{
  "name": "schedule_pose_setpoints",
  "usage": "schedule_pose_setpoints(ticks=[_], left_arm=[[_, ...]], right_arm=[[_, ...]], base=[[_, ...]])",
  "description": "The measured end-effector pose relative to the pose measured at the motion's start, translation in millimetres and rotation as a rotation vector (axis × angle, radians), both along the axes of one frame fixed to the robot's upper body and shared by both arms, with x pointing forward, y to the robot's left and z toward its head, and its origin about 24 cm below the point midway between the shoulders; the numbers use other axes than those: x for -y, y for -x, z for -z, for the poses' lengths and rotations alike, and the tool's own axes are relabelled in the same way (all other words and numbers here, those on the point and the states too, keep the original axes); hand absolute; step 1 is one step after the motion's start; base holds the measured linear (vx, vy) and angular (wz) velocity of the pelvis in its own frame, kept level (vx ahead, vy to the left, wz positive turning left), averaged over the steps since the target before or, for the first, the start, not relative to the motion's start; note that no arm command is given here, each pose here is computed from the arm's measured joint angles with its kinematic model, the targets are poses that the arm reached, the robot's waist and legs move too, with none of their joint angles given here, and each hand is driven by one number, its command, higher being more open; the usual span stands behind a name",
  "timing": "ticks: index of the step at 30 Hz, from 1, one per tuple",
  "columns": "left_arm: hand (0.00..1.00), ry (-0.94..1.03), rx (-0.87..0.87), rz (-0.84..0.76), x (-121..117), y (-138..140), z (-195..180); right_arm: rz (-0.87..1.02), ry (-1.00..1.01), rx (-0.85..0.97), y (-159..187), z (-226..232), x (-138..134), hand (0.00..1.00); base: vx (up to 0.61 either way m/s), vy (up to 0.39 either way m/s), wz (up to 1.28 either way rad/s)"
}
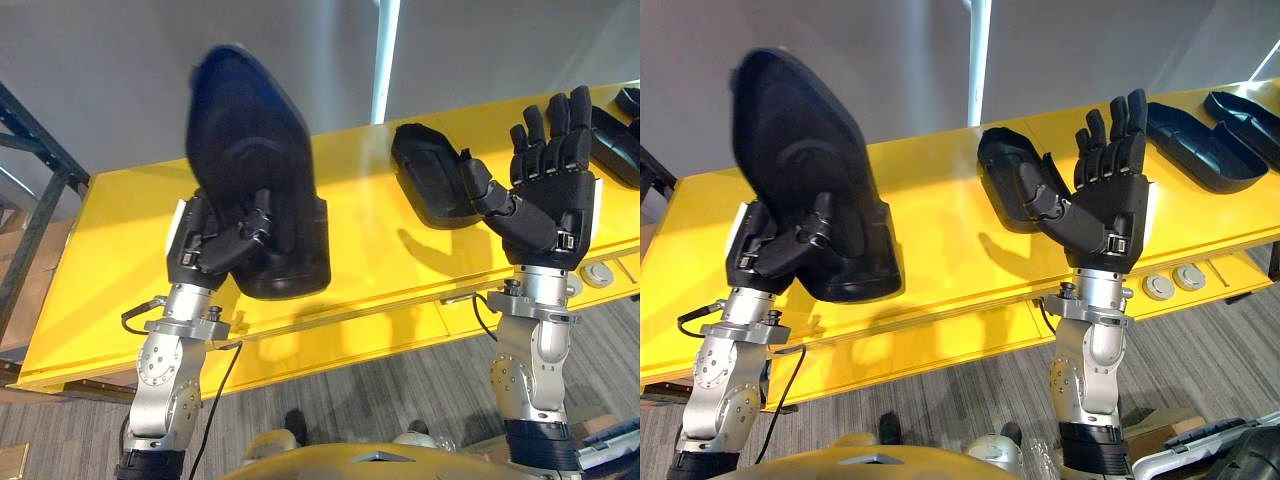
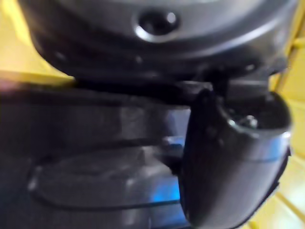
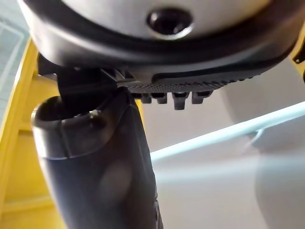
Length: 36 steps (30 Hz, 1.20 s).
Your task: Walk over and take three plastic housings, then place them on the shelf
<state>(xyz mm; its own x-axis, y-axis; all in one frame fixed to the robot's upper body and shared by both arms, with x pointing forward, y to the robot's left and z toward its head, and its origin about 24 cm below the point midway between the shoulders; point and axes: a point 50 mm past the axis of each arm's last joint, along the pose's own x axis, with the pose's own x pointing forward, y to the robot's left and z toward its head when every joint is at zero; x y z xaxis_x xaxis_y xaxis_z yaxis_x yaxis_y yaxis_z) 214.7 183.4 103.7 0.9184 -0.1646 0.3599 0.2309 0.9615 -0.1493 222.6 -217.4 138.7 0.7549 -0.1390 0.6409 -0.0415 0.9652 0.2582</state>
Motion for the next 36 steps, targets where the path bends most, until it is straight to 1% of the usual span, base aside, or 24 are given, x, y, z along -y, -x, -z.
schedule_pose_setpoints(ticks=[3, 5, 7, 10, 14, 23, 28, 31, 32, 36], left_arm=[[0.0, -0.015, -0.056, 0.056, 11, -10, 1], [0.0, -0.018, -0.071, 0.074, 13, -18, 2], [0.0, 0.01, -0.106, 0.093, 14, -33, 2], [0.0, 0.026, -0.16, 0.076, 11, -50, 6], [0.0, 0.046, -0.271, 0.007, 6, -71, 19], [0.0, 0.045, -0.317, -0.038, 9, -96, 17], [0.0, 0.034, -0.411, -0.079, 13, -107, 30], [0.0, -0.039, -0.46, -0.112, 18, -107, 38], [1.0, -0.071, -0.453, -0.124, 18, -109, 36], [1.0, -0.116, -0.454, -0.169, 21, -114, 33]], right_arm=[[0.006, 0.018, 0.009, -1, -4, 3, 1.0], [-0.026, 0.04, 0.003, -7, -8, 0, 1.0], [-0.093, 0.074, -0.012, -14, -12, -10, 1.0], [-0.184, 0.104, -0.041, -19, -10, -23, 1.0], [-0.311, 0.103, -0.079, -22, -3, -34, 1.0], [-0.444, 0.126, -0.164, -28, 13, -58, 1.0], [-0.519, 0.148, -0.154, -35, 9, -76, 1.0], [-0.541, 0.168, -0.138, -37, 5, -84, 1.0], [-0.546, 0.168, -0.142, -37, 6, -85, 1.0], [-0.548, 0.157, -0.151, -37, 8, -86, 1.0]], base=[[0.06, -0.027, -0.03], [0.03, 0.009, -0.16], [-0.01, 0.007, -0.14], [-0.04, 0.0, -0.19], [-0.04, -0.01, -0.15], [-0.02, -0.012, -0.03], [-0.07, -0.022, -0.01], [-0.06, -0.009, -0.07], [-0.05, -0.014, -0.08], [-0.01, -0.028, -0.02]])
